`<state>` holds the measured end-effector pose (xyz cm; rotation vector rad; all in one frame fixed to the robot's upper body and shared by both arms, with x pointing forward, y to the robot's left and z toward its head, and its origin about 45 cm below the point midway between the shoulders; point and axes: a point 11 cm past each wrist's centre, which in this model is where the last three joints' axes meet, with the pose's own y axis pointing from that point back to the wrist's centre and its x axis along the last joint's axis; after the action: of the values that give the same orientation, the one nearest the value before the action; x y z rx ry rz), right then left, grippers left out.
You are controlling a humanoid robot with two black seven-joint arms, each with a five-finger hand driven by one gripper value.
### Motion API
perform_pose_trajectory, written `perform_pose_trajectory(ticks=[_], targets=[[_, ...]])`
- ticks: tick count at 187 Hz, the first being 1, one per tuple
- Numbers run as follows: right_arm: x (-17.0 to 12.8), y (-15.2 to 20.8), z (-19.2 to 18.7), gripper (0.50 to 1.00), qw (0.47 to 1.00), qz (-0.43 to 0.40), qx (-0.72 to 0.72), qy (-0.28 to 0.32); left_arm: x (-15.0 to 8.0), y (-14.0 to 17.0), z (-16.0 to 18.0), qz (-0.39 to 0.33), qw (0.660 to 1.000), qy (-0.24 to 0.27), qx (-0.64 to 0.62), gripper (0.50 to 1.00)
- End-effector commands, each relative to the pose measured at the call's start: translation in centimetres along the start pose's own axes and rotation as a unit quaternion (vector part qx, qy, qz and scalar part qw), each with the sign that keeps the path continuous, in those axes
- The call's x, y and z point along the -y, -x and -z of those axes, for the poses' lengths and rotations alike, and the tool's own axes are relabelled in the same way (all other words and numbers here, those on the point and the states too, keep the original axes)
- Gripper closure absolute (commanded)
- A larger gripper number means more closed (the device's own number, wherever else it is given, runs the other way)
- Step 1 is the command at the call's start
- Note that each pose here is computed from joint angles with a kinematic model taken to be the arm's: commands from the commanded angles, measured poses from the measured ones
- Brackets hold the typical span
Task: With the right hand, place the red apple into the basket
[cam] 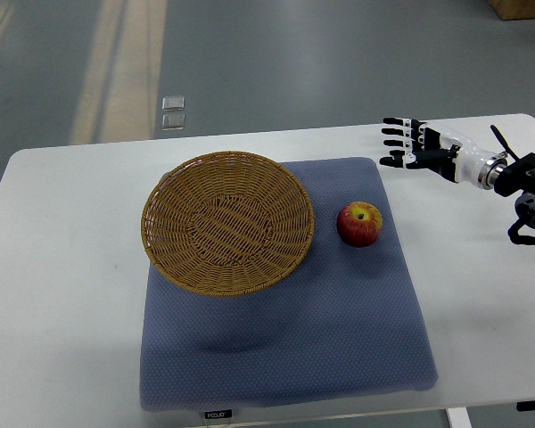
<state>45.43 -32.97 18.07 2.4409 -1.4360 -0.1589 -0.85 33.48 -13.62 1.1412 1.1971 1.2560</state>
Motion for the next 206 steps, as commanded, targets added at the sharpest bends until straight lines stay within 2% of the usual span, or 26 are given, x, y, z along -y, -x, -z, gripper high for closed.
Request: perform_pose_trajectory(ticks=[1,65,112,206], targets=[[-0.1,0.0,0.6,0.581,0.998,0.026,-0.049,0.012,0.0,0.0,0.0,0.0,1.0,0.0,0.001,0.5],[-0.1,2.8,3.2,0.581,0.966,0.129,-0.222,0.032,0.0,-0.1,0.0,-0.001,1.0,0.0,0.001,0.5],[-0.3,3.8,4.1,0.581,0.942,0.163,-0.291,0.043,0.0,0.0,-0.1,-0.001,1.0,0.0,0.001,0.5],[-1.2,5.1,3.6,0.581,0.917,0.208,-0.334,0.059,0.0,0.0,-0.4,0.0,1.0,0.003,0.003,0.5]])
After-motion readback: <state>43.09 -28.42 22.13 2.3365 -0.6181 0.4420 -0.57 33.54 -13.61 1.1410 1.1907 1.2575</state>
